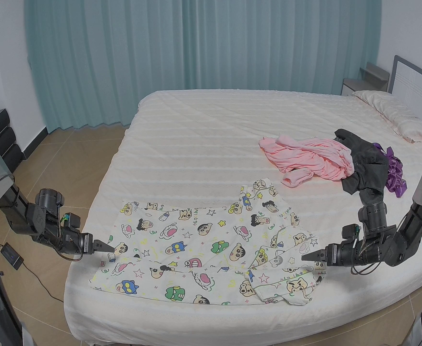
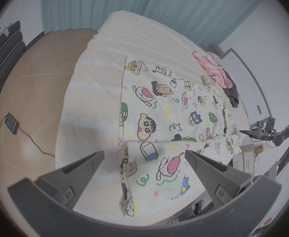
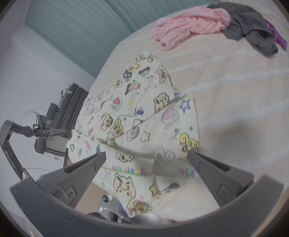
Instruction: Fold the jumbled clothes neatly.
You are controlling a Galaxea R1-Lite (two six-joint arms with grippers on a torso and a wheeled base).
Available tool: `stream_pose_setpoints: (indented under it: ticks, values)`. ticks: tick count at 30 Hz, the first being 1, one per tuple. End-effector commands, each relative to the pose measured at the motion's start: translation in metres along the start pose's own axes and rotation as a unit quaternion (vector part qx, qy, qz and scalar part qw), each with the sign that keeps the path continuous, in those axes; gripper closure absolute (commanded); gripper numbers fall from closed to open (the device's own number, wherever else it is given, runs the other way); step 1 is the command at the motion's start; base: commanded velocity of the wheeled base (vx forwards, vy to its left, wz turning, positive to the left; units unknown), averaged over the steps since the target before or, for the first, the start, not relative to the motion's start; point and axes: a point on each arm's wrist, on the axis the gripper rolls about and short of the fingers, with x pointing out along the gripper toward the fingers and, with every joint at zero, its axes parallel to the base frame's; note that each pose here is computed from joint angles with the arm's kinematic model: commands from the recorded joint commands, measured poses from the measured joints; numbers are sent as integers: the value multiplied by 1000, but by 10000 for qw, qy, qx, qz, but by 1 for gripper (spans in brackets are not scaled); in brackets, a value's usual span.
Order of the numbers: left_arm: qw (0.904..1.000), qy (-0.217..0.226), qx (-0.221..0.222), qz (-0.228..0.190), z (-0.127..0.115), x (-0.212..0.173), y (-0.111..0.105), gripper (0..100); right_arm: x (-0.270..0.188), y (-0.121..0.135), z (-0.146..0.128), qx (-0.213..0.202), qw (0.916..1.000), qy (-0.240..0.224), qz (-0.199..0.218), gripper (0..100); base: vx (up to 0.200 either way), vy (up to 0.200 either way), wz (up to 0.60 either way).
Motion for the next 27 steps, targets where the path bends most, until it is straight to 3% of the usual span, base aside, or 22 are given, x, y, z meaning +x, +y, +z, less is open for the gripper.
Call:
stream_pose_setpoints:
  ticks: [1, 6, 23, 24, 26, 27]
  values:
    - [9997, 199, 122, -88, -6, 16, 7, 0, 20, -13, -11, -2, 9992, 220, 334, 0, 0, 0, 0]
    - [9994, 268, 152, -162, -10, 19, 9, 0, 29, -8, -13, -122, 9979, 327, 552, 0, 0, 0, 0]
    - [9985, 321, 216, -385, -12, 25, 2, 0, 42, 0, -20, -246, 9958, 527, 711, 0, 0, 0, 0]
    - [9984, 333, 240, -394, -11, 26, 2, 0, 43, 0, -20, -244, 9957, 544, 712, 100, 0, 0, 0]
    - [9982, 389, 269, -369, -12, 32, 1, 0, 43, 0, -20, -248, 9957, 537, 714, 100, 0, 0, 0]
    - [9982, 390, 262, -375, -11, 33, 0, 100, 42, 0, -20, -251, 9957, 531, 715, 100, 0, 0, 0]
